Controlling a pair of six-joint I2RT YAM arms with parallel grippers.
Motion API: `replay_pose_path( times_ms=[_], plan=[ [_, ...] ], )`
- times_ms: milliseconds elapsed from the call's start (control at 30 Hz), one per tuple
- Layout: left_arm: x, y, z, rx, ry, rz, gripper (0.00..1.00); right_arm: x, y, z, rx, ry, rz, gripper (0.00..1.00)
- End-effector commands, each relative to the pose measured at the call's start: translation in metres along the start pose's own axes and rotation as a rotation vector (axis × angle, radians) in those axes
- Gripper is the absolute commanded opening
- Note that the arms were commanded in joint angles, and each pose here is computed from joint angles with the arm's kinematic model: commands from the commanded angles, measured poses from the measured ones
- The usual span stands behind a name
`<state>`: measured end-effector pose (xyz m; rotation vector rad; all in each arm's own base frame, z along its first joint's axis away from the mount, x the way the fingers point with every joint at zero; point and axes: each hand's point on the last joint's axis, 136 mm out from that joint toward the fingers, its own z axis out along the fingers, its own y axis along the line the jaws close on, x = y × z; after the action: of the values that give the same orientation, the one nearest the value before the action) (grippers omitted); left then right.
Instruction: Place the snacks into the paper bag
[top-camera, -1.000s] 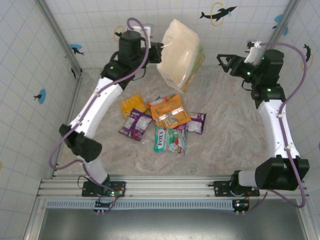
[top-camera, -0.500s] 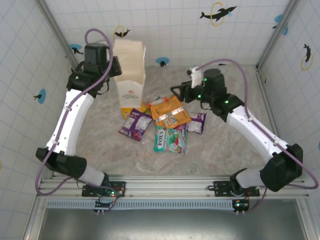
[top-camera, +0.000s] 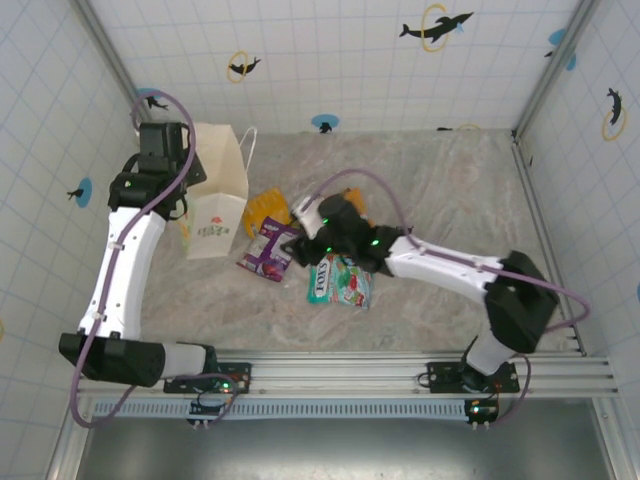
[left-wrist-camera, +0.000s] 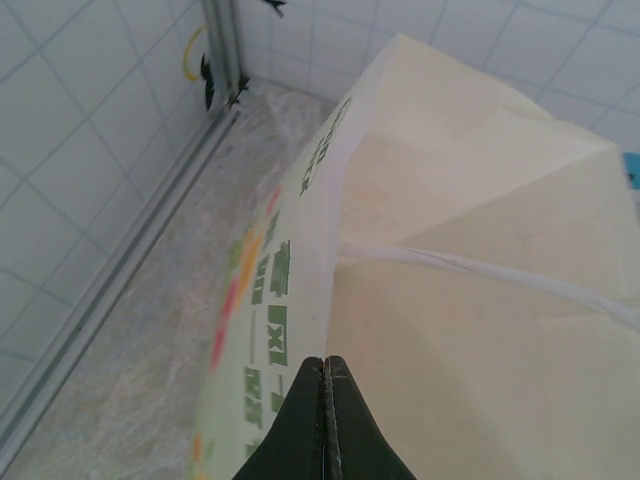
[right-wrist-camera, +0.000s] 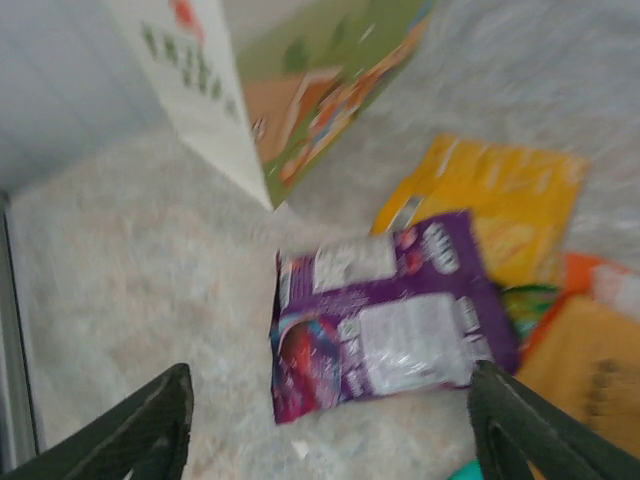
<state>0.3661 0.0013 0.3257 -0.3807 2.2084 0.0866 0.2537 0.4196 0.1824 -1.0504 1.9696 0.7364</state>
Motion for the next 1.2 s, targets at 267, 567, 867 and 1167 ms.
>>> replay_pose_path(
  times_ms=[267, 567, 867, 1167],
  plan=[
    [0.019, 0.019, 0.007, 0.021, 0.026, -0.058, 0.00, 0.033, -0.010, 0.089, 0.059, 0.120, 0.056, 0.83],
    [0.027, 0.002, 0.012, 0.118, 0.046, -0.081, 0.00, 0.056, -0.055, 0.104, 0.078, 0.200, 0.287, 0.82],
    [0.027, -0.001, 0.013, 0.135, 0.045, -0.075, 0.00, 0.055, -0.052, 0.067, 0.043, 0.087, 0.634, 0.79],
    [0.024, -0.006, 0.009, 0.172, 0.036, -0.076, 0.00, 0.084, -0.042, 0.076, 0.023, 0.015, 0.939, 0.75]
  ],
)
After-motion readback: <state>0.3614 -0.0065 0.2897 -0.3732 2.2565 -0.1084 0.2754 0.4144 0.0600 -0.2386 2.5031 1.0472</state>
